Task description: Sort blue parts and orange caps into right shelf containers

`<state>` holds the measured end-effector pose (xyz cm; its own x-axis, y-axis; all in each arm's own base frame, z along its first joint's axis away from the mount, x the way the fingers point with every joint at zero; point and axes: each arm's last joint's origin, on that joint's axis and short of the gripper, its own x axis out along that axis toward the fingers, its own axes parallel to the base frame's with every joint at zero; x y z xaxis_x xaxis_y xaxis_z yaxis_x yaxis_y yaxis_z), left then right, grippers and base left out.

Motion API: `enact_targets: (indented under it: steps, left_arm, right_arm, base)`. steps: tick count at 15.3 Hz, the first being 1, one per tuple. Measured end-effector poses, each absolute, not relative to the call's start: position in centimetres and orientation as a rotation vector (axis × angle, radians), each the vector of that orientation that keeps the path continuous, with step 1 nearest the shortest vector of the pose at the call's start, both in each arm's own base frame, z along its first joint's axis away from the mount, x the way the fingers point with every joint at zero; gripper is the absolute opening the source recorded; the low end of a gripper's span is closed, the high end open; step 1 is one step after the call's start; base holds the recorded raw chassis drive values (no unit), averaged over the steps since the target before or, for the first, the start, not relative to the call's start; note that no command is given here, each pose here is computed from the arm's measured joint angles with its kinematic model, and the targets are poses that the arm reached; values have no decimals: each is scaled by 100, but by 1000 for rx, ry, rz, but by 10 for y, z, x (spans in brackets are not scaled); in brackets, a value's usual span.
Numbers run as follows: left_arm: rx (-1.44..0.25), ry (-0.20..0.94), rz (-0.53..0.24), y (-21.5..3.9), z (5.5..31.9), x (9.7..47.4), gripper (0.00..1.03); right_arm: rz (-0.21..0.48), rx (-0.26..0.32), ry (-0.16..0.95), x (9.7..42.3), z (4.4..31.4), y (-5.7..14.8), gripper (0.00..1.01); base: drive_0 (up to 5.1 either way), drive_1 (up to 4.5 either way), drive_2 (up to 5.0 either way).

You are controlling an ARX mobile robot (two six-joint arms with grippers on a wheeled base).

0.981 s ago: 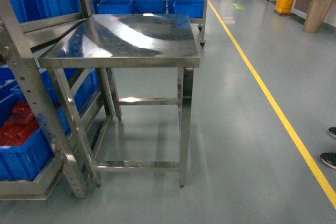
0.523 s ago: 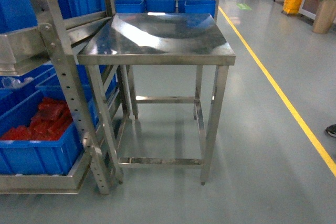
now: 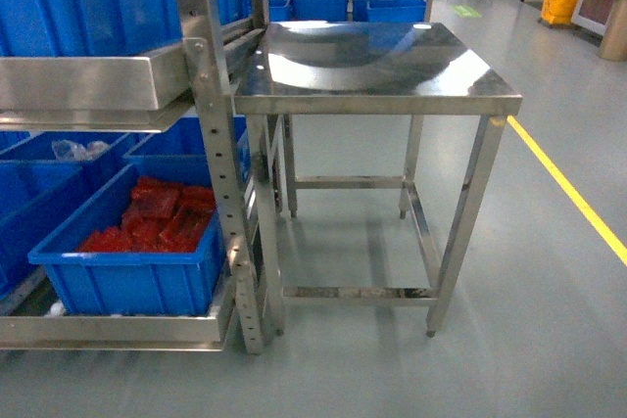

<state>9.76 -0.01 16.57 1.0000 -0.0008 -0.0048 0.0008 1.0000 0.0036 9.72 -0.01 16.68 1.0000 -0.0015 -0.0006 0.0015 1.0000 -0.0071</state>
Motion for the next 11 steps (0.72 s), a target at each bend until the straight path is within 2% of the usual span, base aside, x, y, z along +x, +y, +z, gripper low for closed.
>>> enact_targets:
  steps: [11]
  left_arm:
    - [3, 5, 0, 0, 166, 98, 42]
  right_arm:
    - [-1, -7, 0, 97, 167, 0, 43]
  base:
    - [-489, 136, 342]
